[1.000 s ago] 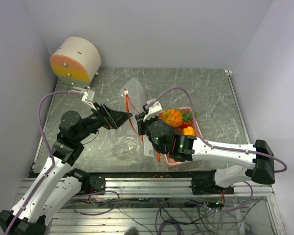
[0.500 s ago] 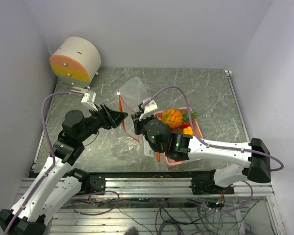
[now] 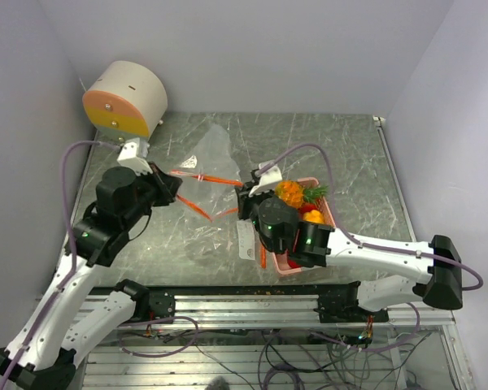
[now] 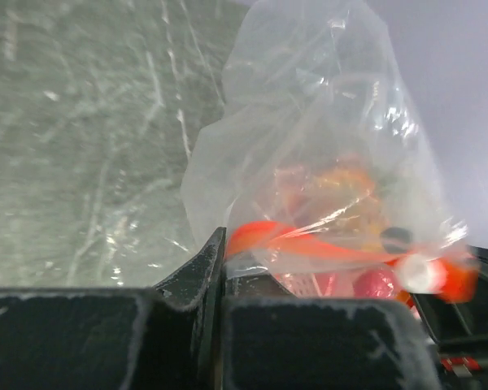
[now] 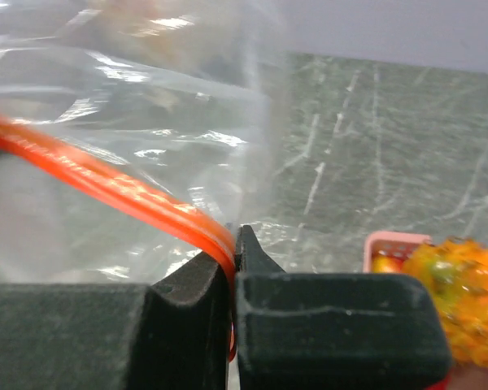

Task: Place the food in the zip-top bag and seal the zipper
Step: Open the zipper of the food storage bag at the center of the board.

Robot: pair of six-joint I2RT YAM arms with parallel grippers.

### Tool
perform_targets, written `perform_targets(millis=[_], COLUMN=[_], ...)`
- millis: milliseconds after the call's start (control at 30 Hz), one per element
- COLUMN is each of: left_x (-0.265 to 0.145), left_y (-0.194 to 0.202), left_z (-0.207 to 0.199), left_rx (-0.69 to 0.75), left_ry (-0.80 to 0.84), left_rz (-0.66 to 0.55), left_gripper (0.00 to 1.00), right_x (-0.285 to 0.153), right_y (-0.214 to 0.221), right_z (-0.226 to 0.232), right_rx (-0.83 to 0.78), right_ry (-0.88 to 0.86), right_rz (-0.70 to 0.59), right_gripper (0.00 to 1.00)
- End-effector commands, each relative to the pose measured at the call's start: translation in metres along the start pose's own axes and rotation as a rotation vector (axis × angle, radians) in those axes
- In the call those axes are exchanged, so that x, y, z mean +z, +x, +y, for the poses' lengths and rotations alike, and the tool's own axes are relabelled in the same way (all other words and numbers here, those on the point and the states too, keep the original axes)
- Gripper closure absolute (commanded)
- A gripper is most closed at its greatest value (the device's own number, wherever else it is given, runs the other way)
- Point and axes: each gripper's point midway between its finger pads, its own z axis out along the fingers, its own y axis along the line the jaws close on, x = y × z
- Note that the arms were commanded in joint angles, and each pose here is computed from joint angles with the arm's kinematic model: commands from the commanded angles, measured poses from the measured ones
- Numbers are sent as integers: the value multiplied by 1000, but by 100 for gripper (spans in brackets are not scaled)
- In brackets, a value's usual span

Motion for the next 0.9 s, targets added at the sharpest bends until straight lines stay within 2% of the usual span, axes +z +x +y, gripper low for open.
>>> perform_targets(millis=[0,133,300,433,467,567,633,667,867], left_x=[-40,-52,-42,-30,-25,-7,4,9,33], left_y=[-30,-40,-22,-4,3,28,44,50,72], left_z=[44,47,46,50,50,56,63,65,64], left_rx=[130,175,198,177,167,133,117,112,99], left_ry=[-296,-345,-332,-317,-305,-289,-294,-295,-286], left_rz=[-44,-24,92,125,138,175,194,200,210], left_gripper=[93,93,93,93,93,93,93,93,93], right_x=[0,20,49,60,58,51,44,40,10], right_y=[10,37,93,112,109,95,87,83,59], right_z=[-59,-81,-53,-30,-29,-35,-41,-44,-63], right_rx=[39,128,149,154,145,112,91,85,94], right_ry=[179,154,53,-43,-53,-51,-43,-40,-8], right_rz=[5,67,193,261,259,238,229,227,229], right_gripper=[100,100,100,100,91,49,27,19,6])
